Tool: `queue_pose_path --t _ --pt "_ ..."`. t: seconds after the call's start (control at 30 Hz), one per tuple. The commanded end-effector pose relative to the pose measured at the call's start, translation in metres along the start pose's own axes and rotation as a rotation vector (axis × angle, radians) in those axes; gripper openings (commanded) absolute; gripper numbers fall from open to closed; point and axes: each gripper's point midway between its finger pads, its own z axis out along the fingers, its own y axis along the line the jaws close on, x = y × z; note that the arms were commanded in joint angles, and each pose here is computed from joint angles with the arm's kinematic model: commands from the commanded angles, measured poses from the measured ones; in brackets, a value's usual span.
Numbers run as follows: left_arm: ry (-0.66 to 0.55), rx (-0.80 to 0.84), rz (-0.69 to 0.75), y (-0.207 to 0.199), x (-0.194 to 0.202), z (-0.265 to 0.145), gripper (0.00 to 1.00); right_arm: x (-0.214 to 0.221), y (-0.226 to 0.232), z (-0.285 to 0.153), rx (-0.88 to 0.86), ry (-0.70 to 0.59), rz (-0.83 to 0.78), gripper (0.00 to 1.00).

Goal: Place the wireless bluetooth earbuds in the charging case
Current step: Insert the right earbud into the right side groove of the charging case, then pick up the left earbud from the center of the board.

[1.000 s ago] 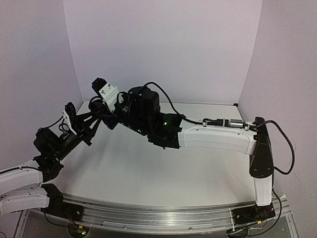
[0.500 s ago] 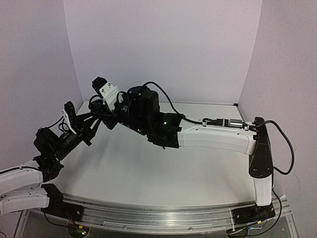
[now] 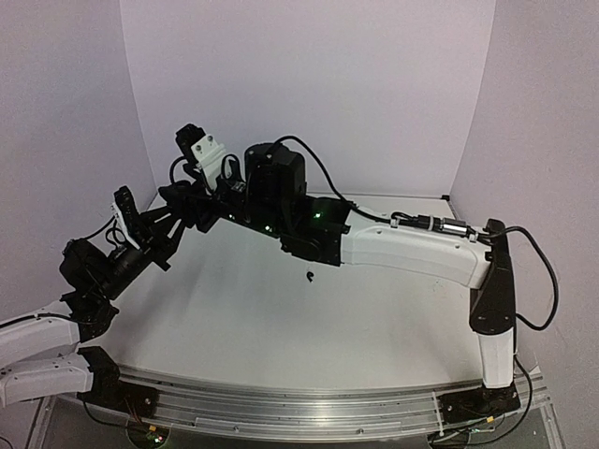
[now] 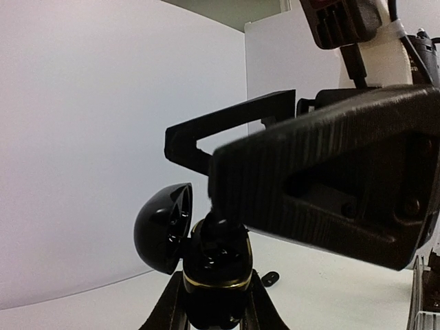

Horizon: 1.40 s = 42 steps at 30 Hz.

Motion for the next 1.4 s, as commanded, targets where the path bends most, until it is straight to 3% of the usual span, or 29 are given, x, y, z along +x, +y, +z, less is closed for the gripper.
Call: queue_pose_path --t 0.0,0.2,0.33,0.4,0.5,0.6,0.63,0.87,1.0,1.37 --pt "-0.083 0.016 -0.020 -0.003 -0.033 0.005 0.00 -0.069 -0.027 -0.021 -0.009 -0.140 0.152 0.64" --pt "-0.064 -0.009 -0.046 0.002 -0.030 0.006 0.00 -0.098 -0.045 -0.035 -0.014 -0.194 0.261 0.68" --pt "-0.055 -0.032 -0.040 0.006 -0.025 0.006 0.00 -0.093 -0.110 -0.054 0.133 -0.195 0.452 0.70" --pt "-0.053 -0.041 -0.030 0.007 -0.022 0.005 0.00 -0.061 -0.156 -0.067 0.266 -0.131 0.588 0.70" --pt "-0.057 -0.051 0.009 0.009 -0.019 0.003 0.00 0.017 -0.196 -0.081 0.444 0.104 0.697 0.70" --pt "-0.058 -0.061 0.041 0.010 -0.017 0.003 0.00 0.094 -0.208 -0.089 0.545 0.382 0.729 0.95" --pt "-0.058 -0.061 0.048 0.010 -0.017 0.003 0.00 0.118 -0.209 -0.091 0.568 0.475 0.731 0.98" --pt "-0.054 -0.045 0.047 0.008 -0.016 0.006 0.00 0.245 -0.201 -0.109 0.645 0.920 0.710 0.98" --pt "-0.046 -0.042 0.045 0.008 -0.015 0.007 0.00 0.288 -0.192 -0.124 0.659 1.056 0.744 0.87" --pt "-0.033 -0.016 0.031 0.004 -0.012 0.008 0.00 0.360 -0.185 -0.143 0.745 1.207 0.750 0.48"
